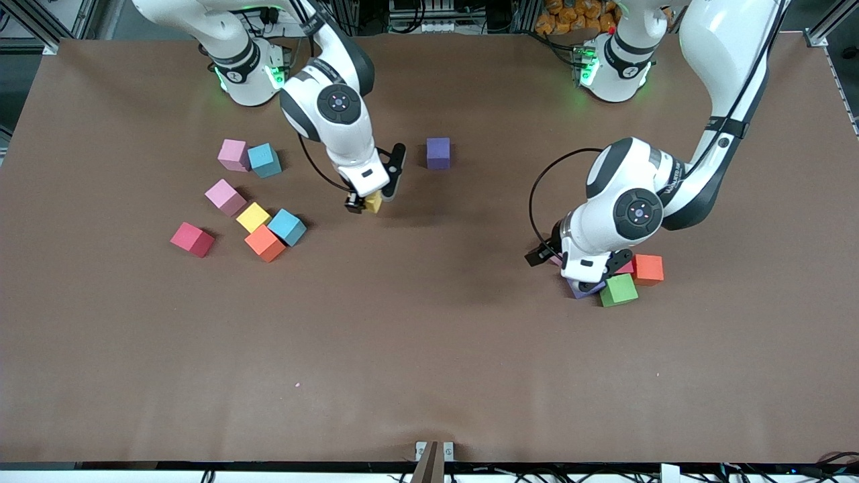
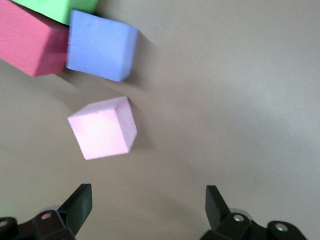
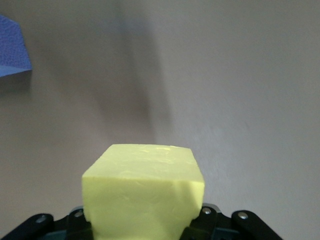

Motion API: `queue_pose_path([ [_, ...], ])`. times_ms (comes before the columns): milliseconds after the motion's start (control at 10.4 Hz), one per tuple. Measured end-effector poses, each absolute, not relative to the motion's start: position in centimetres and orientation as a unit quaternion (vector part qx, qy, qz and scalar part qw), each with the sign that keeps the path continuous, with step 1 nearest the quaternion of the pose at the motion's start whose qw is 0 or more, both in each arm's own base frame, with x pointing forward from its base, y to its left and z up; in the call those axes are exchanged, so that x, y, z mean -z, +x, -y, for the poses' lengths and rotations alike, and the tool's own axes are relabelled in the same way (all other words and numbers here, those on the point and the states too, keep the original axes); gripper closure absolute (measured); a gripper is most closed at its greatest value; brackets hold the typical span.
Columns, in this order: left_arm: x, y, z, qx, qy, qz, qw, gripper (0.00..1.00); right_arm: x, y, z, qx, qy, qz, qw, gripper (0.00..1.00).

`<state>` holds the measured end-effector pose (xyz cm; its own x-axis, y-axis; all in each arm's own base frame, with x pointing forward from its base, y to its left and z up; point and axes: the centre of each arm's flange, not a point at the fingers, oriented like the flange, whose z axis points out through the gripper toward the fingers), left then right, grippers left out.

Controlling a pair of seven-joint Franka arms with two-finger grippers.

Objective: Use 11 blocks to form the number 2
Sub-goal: 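Carry the yellow block toward the blue block while the left gripper reaches the pink block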

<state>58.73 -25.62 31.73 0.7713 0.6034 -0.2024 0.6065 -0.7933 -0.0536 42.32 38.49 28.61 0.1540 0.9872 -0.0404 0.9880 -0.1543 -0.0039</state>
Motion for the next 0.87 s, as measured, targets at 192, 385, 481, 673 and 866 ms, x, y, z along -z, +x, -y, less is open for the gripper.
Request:
queue_pose_path([
  [192,-30.6,58.4,25.5,0.105,0.930,-0.352,-0.011,0.00,-27.4,40.5,-40.3,0.019,0.736,-0.677,0.009,0.41],
  [385,-29.2,58.2,25.5,0.111,0.915,-0.388,-0.025,0.00,-25.5,37.8,-41.5,0.004,0.720,-0.694,0.002,0.41],
  [481,-28.7,57.9,25.5,0.109,0.911,-0.396,-0.035,0.00,-23.8,36.9,-41.2,-0.003,0.717,-0.697,-0.003,0.41],
  [673,-28.1,57.2,25.4,0.106,0.902,-0.416,-0.046,0.00,-21.2,35.2,-41.6,-0.001,0.713,-0.701,-0.014,0.41],
  [866,-27.0,56.7,24.6,0.089,0.902,-0.420,-0.049,0.00,-20.2,33.1,-43.2,0.003,0.710,-0.704,-0.023,0.41],
])
